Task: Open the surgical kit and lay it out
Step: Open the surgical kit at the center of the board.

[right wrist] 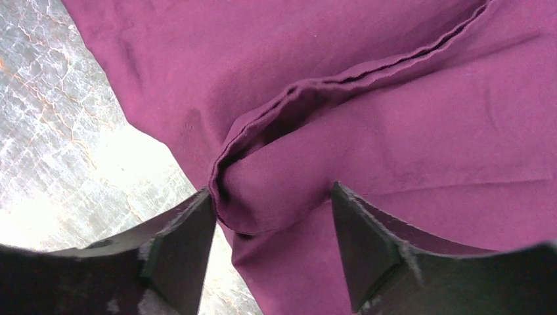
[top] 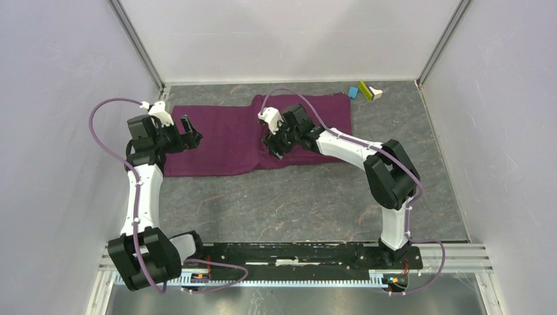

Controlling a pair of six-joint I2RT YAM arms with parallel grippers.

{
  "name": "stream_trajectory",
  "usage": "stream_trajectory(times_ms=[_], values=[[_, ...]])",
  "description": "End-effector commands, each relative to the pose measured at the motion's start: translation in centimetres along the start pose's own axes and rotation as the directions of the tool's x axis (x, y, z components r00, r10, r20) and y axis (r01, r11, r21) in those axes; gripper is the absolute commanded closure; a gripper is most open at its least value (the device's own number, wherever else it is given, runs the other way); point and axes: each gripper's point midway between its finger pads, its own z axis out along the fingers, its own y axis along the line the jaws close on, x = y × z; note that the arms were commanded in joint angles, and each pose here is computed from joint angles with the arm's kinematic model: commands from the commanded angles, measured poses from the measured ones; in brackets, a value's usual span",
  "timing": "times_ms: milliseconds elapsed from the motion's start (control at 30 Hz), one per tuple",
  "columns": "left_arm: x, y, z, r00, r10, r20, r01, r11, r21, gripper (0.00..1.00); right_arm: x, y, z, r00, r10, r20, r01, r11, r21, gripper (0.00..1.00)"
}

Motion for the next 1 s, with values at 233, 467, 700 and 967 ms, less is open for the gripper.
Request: stream_trajectory(times_ms=[233, 467, 700, 967], values=[[-0.5, 0.1, 0.6, 0.998, 0.053, 0.022, -0.054, 0.998, 0.013, 0.0, -4.1, -2.0, -2.2, 0.997, -0.059, 0.05, 0.056, 0.996, 0.068, 0.67], [-1.7, -0.1, 0.3, 0.997, 0.065, 0.047, -0.066, 0.998, 0.018, 0.0, -4.0, -8.0, -10.9, 0.994, -0.013, 0.112, -0.014, 0.971, 0.238, 0.98], [-3.5, -0.9, -0.1, 0.994, 0.07, 0.084, -0.074, 0.996, 0.041, 0.0, 3.9, -17.5, -24.4, 0.981, 0.119, 0.15, -0.183, 0.819, 0.544, 1.0], [-3.2, -1.6, -0.2, 0.994, 0.071, 0.081, -0.078, 0.994, 0.081, 0.0, 22.3, -24.0, -40.5, 0.924, 0.373, 0.089, -0.258, 0.434, 0.863, 0.98]])
